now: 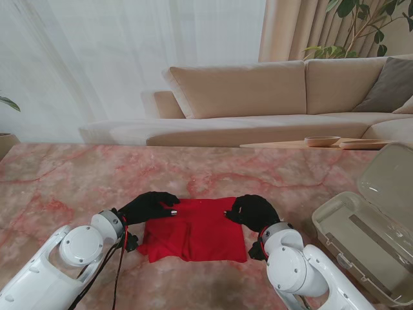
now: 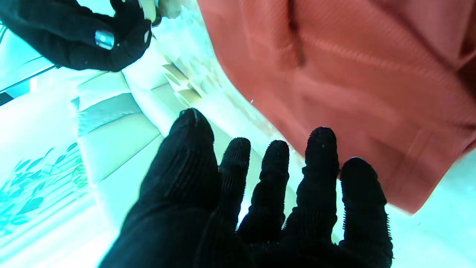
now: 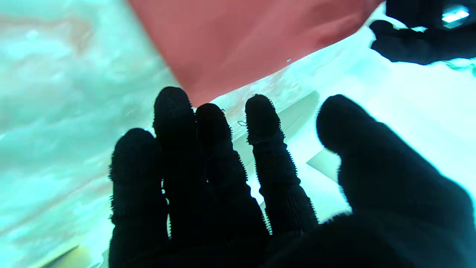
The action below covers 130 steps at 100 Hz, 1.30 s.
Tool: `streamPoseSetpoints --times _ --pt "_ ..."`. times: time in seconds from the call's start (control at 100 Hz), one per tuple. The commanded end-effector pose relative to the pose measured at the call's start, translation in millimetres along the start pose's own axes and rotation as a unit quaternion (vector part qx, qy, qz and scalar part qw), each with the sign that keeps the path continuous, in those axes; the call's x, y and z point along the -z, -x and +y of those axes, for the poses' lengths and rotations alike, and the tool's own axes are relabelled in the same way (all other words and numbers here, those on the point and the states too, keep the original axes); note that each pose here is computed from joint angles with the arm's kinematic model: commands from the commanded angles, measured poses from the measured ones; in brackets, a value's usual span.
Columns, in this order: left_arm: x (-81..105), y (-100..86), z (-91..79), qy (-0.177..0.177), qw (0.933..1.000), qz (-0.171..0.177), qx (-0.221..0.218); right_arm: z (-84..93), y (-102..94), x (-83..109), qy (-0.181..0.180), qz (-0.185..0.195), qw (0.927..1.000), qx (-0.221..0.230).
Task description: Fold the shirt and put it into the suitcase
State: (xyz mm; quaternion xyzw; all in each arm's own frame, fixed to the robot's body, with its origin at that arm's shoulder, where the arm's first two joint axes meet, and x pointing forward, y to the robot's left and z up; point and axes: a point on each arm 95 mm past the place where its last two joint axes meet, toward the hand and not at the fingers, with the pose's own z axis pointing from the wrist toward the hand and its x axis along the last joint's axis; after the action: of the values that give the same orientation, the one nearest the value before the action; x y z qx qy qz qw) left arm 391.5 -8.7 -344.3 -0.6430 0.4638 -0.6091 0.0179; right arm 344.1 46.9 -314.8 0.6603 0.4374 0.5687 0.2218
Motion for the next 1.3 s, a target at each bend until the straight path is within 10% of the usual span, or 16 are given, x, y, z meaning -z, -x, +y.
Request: streamPoseSetpoints --times 0.0,0.56,1.29 --pt "0.7 -9.1 -9.3 -0.011 0.9999 0.007 -0.011 3.1 7.1 2.2 -0.011 -0.013 0.9999 0.004" --pt "32.0 9.1 -6.8 -0.006 0.9988 -0.04 -0.027 -8.1 34.9 -0.6 -0.06 -0.094 0.991 0.074" --pt "44.0 26.8 6.7 0.008 0.9979 -0.063 -0.014 -34.1 38.5 -15.4 -0.139 -0.11 0.9766 0.122"
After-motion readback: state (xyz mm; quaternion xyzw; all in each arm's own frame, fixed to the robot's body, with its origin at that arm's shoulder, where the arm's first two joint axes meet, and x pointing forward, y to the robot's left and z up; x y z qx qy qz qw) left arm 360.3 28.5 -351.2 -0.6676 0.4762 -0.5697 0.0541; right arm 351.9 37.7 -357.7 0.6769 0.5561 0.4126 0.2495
